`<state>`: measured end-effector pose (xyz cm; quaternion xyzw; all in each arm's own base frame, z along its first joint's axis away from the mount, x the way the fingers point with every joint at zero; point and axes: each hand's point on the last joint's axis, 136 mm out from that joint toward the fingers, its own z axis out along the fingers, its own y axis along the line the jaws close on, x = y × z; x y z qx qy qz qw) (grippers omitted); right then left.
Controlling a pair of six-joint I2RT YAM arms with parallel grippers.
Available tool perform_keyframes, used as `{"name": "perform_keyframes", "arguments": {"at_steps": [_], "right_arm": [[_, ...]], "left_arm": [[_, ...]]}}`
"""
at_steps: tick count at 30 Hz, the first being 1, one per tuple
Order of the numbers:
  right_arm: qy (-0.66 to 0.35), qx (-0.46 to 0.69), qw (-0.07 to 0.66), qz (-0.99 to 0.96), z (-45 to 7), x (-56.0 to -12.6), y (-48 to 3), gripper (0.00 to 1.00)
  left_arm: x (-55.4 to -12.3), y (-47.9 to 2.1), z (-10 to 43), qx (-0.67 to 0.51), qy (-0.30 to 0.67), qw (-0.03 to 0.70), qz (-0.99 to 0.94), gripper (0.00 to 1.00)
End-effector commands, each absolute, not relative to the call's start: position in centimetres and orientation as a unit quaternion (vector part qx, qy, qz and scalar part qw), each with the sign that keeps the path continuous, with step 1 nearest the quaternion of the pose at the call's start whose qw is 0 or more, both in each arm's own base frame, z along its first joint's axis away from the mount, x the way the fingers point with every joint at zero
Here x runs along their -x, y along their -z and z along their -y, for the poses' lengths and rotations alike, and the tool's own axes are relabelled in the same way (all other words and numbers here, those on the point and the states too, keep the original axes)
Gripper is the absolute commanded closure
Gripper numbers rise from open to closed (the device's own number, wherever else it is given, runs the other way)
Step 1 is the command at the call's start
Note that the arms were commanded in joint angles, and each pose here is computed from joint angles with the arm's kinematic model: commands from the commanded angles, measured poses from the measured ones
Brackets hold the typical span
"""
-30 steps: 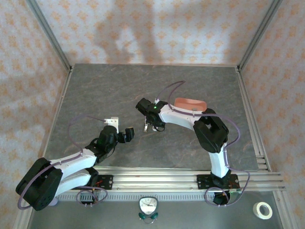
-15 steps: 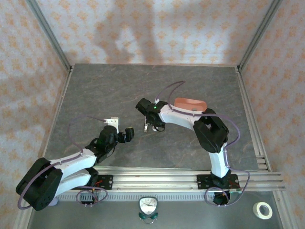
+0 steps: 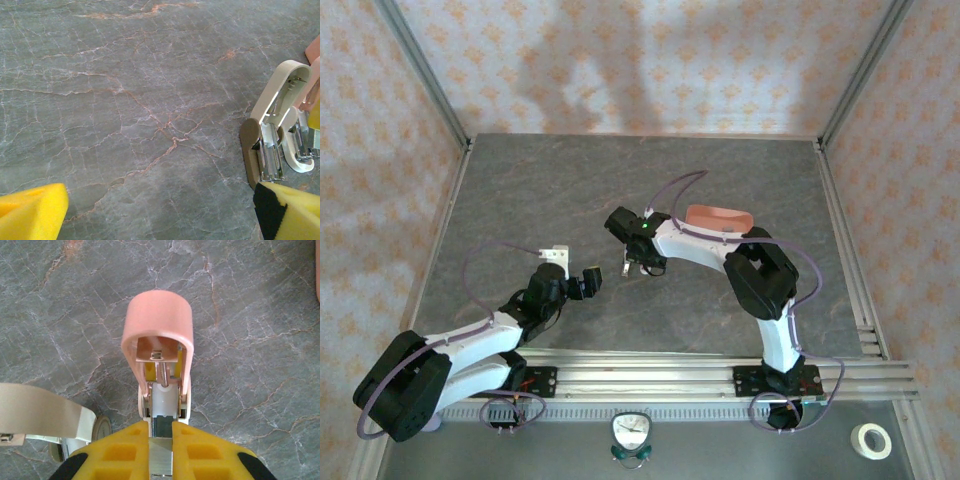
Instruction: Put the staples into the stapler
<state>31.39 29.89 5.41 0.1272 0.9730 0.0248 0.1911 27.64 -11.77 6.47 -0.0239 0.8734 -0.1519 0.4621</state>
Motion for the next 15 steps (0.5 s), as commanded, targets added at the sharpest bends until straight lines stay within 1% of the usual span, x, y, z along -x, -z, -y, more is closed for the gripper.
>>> {"name": "perform_keyframes", "arguments": {"at_steps": [1,15], "right_arm": [[0.007,-0.121,0.182,-0.976,-29.00,-30.84,-4.11,0.85],[0.016,-0.116,0.173,-0.978,-28.82,-30.48,-3.57,0.85]], "left_arm": [[-28.01,-6.96,11.08,0.026,0.139,0.479,-0.866,0.04],[-27.98,-6.94,11.05,0.026,0.138,0.480,-0.866,0.04]]}}
